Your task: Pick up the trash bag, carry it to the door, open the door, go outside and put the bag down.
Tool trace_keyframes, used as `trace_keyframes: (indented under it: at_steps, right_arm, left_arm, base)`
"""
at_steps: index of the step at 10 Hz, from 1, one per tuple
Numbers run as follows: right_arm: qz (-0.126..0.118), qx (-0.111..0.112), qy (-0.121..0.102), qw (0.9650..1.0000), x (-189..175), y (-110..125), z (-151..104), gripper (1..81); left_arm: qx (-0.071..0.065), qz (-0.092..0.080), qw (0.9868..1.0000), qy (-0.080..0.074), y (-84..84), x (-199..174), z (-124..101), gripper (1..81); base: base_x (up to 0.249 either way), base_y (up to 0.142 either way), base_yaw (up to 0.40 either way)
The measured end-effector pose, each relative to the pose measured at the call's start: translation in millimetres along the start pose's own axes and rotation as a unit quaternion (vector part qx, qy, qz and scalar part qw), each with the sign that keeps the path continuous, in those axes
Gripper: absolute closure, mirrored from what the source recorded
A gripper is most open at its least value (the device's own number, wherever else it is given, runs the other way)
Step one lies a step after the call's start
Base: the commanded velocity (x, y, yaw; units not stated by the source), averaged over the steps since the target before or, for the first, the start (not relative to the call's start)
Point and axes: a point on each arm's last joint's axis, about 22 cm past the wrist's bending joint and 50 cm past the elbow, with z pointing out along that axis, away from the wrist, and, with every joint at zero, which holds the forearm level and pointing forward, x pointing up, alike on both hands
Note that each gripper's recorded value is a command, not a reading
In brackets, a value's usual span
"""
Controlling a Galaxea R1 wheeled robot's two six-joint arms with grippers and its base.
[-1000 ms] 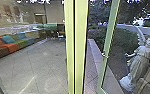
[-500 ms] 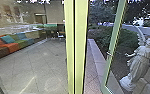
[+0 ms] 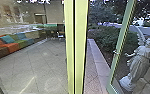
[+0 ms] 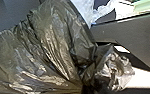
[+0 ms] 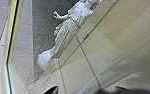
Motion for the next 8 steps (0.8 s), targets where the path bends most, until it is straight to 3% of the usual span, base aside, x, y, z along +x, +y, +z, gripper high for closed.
trace_keyframes:
  at_steps: [1, 3, 5, 8]
  right_arm:
    - [0.035, 0.032, -0.033, 0.9984, -14, -18, -2, 1.0]
    - [0.089, 0.099, -0.092, 0.9869, -43, -56, -13, 1.0]
    - [0.112, 0.161, -0.146, 0.9698, -72, -97, -34, 1.0]
    - [0.117, 0.250, -0.216, 0.9367, -112, -167, -71, 1.0]
  left_arm:
    - [0.000, 0.000, 1.0000, 0.000, -0.4, 0, 0, 81.1]
    - [0.000, 0.000, 1.0000, 0.000, -0.9, 0, 0, 81.1]
    - [0.003, 0.000, 1.0000, 0.000, -4.6, 0, -1, 81.1]
    - [0.003, 0.000, 1.0000, 0.000, -5.3, 0, -2, 81.1]
  base:
    - [0.000, 0.000, 0.000]
    - [0.000, 0.000, 0.000]
    - [0.000, 0.000, 0.000]
    - [0.000, 0.000, 0.000]
